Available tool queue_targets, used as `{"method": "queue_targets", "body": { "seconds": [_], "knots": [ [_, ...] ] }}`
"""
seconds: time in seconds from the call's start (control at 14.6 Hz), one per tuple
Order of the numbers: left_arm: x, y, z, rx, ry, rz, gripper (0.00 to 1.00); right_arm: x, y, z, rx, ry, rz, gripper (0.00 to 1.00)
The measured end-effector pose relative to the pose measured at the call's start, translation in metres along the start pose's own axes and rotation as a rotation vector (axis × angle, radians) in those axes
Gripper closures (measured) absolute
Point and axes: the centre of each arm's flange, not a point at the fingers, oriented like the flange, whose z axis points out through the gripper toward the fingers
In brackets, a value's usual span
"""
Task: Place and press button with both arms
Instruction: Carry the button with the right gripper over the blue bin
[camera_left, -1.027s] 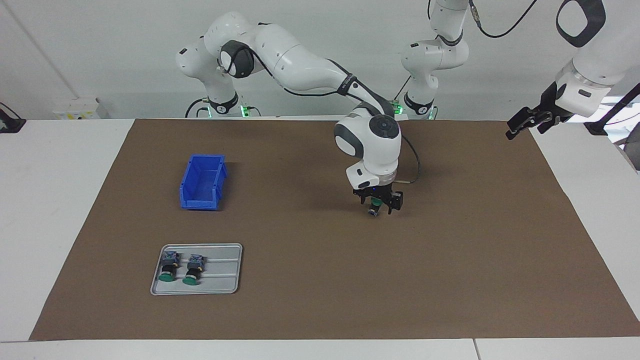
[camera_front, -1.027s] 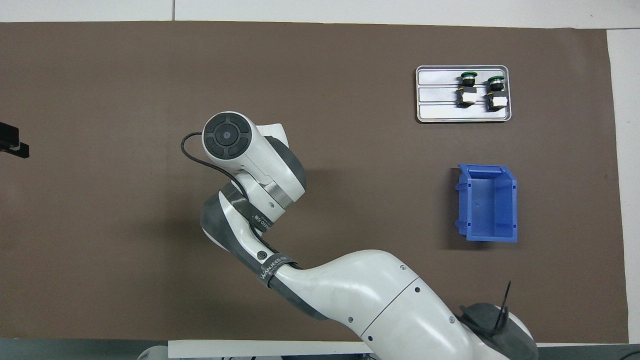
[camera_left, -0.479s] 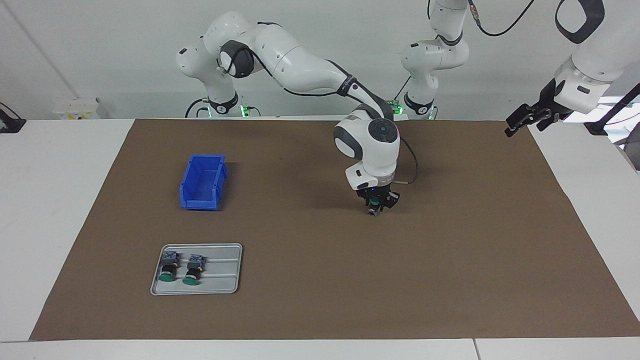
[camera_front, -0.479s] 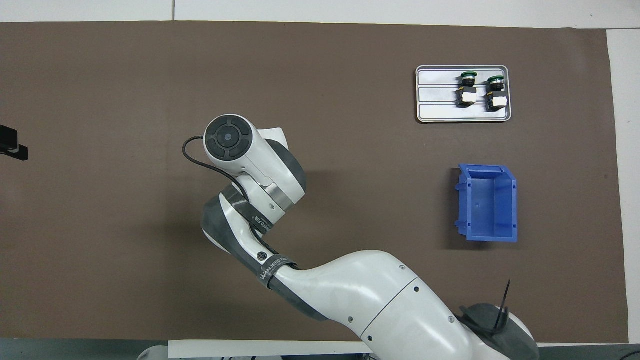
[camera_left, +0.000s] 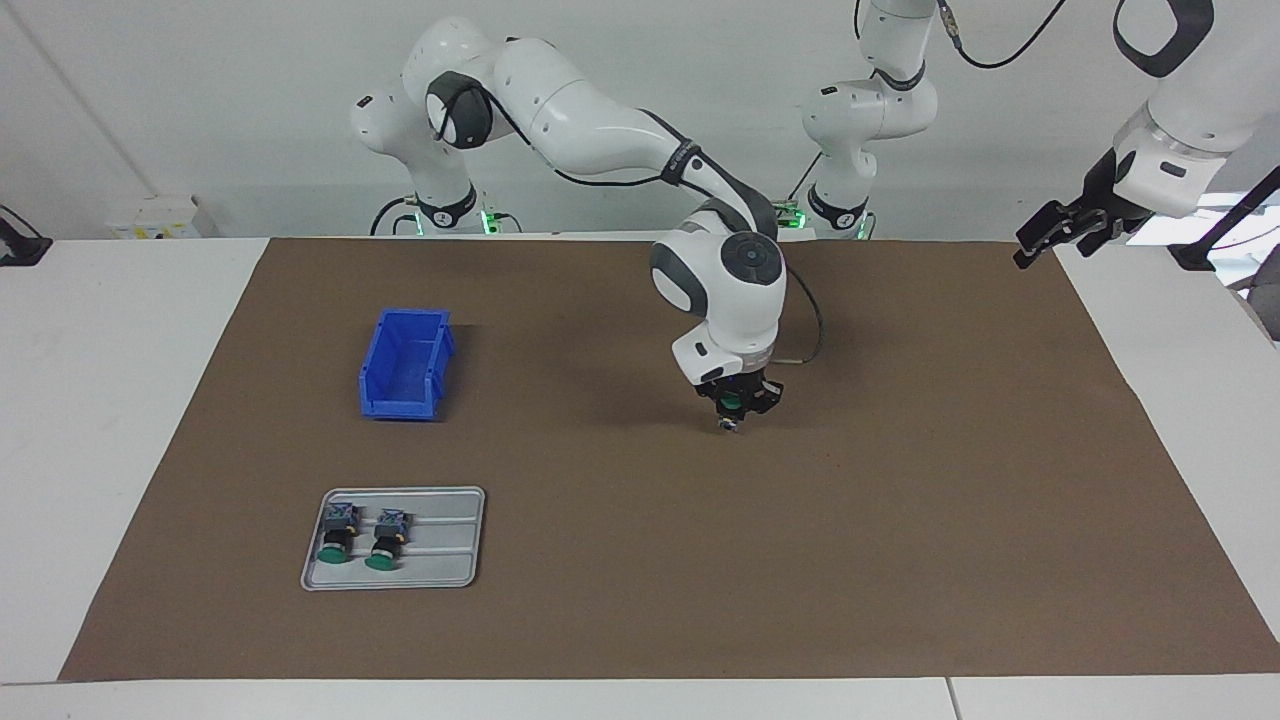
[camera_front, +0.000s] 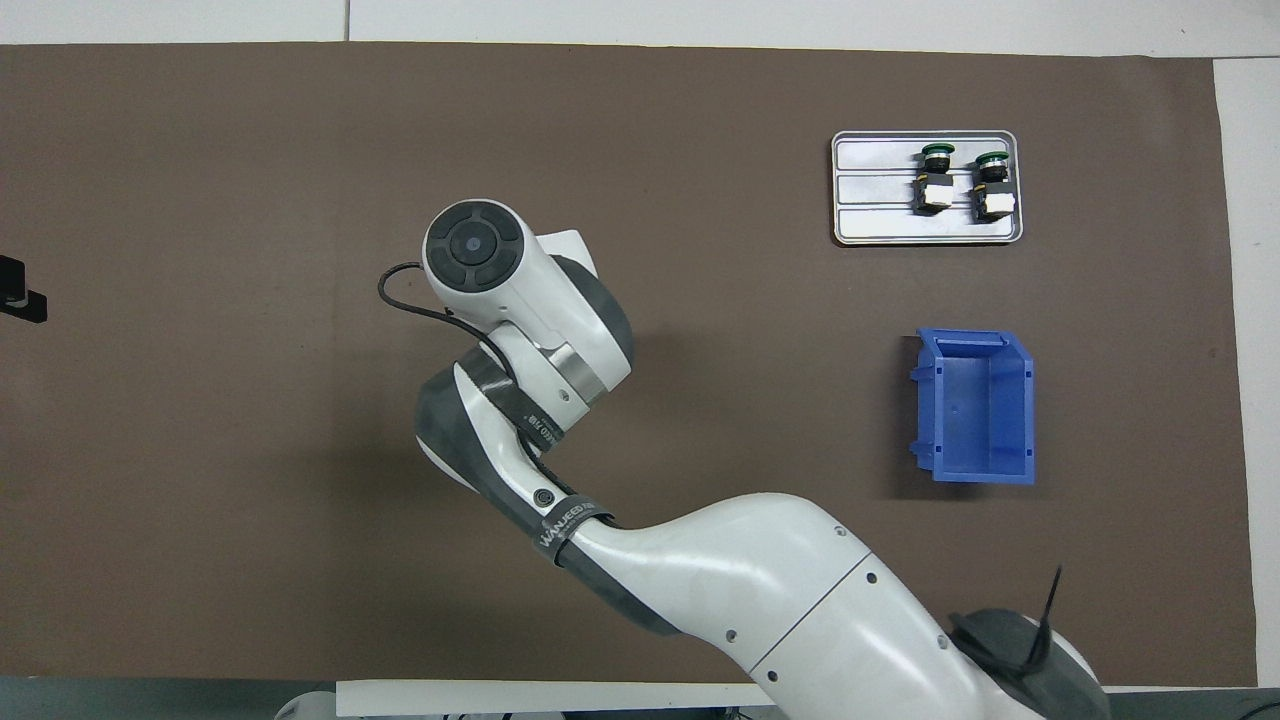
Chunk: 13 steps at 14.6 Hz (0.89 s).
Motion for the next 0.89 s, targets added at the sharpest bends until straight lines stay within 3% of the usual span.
{"method": "queue_targets", "body": {
  "seconds": [0.21, 0.41, 0.68, 0.89],
  "knots": [
    [-0.001, 0.004, 0.0, 0.002, 0.0, 0.006, 0.0, 0.047, 0.111, -0.051, -0.016, -0.039, -0.134, 0.64],
    [-0.002, 0.01, 0.004, 0.006, -0.01, 0.018, 0.0, 0.055, 0.249, -0.078, -0.008, -0.074, -0.272, 0.64],
    [-0.001, 0.011, 0.012, 0.021, -0.024, 0.02, 0.0, 0.05, 0.409, -0.073, 0.029, -0.063, -0.381, 0.64],
    [-0.001, 0.01, 0.014, 0.027, -0.028, 0.02, 0.0, 0.043, 0.451, -0.036, 0.038, -0.026, -0.395, 0.64]
  ]
}}
